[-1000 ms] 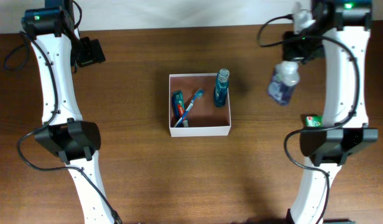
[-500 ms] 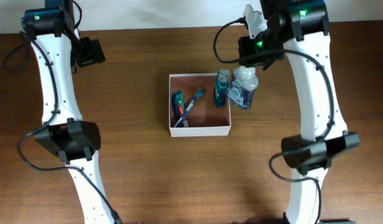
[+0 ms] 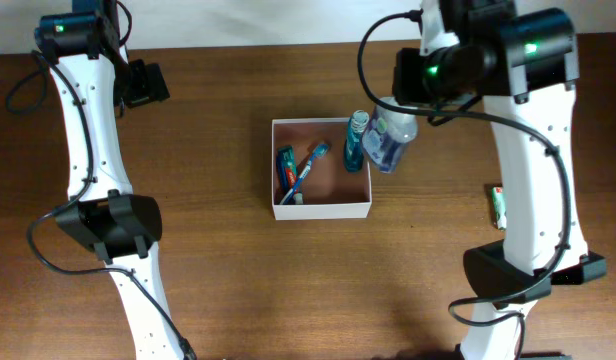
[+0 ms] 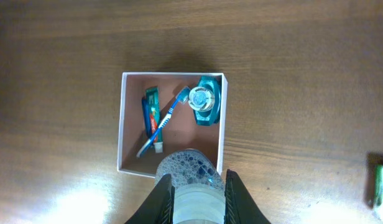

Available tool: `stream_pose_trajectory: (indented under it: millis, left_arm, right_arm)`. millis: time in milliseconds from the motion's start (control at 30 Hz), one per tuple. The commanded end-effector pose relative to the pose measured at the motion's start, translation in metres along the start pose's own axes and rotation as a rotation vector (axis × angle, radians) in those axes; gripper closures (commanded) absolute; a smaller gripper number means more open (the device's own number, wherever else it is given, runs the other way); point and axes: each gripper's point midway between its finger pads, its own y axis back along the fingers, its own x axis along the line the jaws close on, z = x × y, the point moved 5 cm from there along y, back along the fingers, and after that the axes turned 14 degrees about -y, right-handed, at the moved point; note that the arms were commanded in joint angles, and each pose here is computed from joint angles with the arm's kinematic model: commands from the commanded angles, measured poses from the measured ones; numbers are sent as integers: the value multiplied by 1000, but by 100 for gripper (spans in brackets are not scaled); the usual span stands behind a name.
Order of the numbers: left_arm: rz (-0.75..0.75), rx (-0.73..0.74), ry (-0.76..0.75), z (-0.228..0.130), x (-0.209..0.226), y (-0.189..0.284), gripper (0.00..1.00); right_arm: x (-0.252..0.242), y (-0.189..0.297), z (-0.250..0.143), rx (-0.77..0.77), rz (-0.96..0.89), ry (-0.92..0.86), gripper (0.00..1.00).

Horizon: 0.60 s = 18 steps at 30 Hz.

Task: Pack container
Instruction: 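Lift the spray bottle and carry it left over the box, then lower the spray bottle into the box beside the Listerine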

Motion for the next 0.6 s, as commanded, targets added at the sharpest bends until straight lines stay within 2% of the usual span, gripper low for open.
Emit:
stream_pose_trajectory:
  millis: [0,233,433,567]
  left_arm:
    - [10,-55,-5,1,4,22,1]
    - [10,-55,-5,1,4,22,1]
    - [10,-55,-5,1,4,22,1]
    - [10,-55,-5,1,4,22,1]
  right_arm:
    - [5,9,-4,-70,-56,-127,83]
    - [6,-5,-12,-129,-192,-222,83]
    - [-10,-35,-20,-88,-337,-203,83]
    - [-12,-59,-24,-52,-354,-199,83]
